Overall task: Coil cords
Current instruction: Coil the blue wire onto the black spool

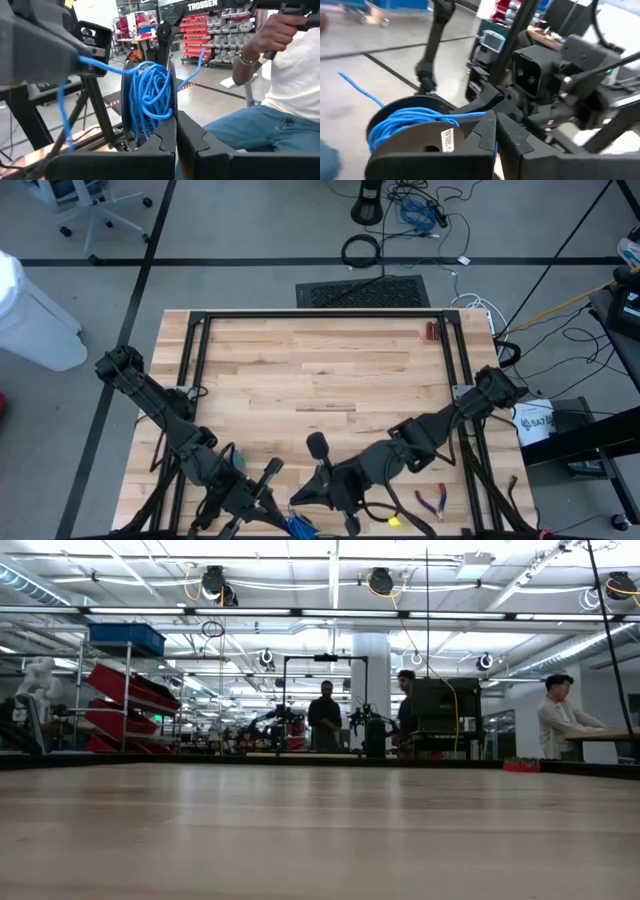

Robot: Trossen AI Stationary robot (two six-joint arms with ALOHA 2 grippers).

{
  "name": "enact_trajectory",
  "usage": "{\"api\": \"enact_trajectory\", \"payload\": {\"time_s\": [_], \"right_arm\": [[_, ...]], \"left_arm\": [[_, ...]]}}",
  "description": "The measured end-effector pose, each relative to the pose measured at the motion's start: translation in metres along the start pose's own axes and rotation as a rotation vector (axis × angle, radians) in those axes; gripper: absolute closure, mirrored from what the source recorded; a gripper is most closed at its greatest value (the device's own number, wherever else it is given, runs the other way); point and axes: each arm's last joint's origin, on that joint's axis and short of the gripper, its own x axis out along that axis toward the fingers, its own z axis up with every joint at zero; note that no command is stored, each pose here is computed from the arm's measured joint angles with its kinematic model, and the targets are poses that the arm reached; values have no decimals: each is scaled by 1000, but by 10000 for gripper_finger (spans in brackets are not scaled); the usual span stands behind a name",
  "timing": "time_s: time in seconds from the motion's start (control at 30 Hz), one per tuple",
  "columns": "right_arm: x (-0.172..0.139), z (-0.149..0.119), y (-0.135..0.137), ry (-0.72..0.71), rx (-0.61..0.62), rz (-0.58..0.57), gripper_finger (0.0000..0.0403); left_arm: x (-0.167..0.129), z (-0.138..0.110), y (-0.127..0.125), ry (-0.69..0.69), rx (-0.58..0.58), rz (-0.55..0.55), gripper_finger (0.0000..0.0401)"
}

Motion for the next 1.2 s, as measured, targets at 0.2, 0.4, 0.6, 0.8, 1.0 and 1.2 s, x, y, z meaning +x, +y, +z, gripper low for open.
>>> {"api": "enact_trajectory", "payload": {"time_s": [0.2,0.4,0.6,0.8,1.0,1.2], "right_arm": [[2,-5,-9,-4,92,63,403],[3,-7,-15,-16,159,133,380],[3,-9,-17,1,205,152,339],[1,-17,-15,110,259,108,308],[-12,-16,-1,219,305,65,298],[-24,-14,42,330,310,-57,298]], "left_arm": [[0,5,-1,-58,41,-45,401],[0,7,-4,-80,79,-77,401],[-1,10,-5,-116,107,-83,401],[-1,13,-8,-151,131,-85,401],[-3,18,-13,-194,152,-90,401],[-3,22,-13,-228,142,-76,401]]}}
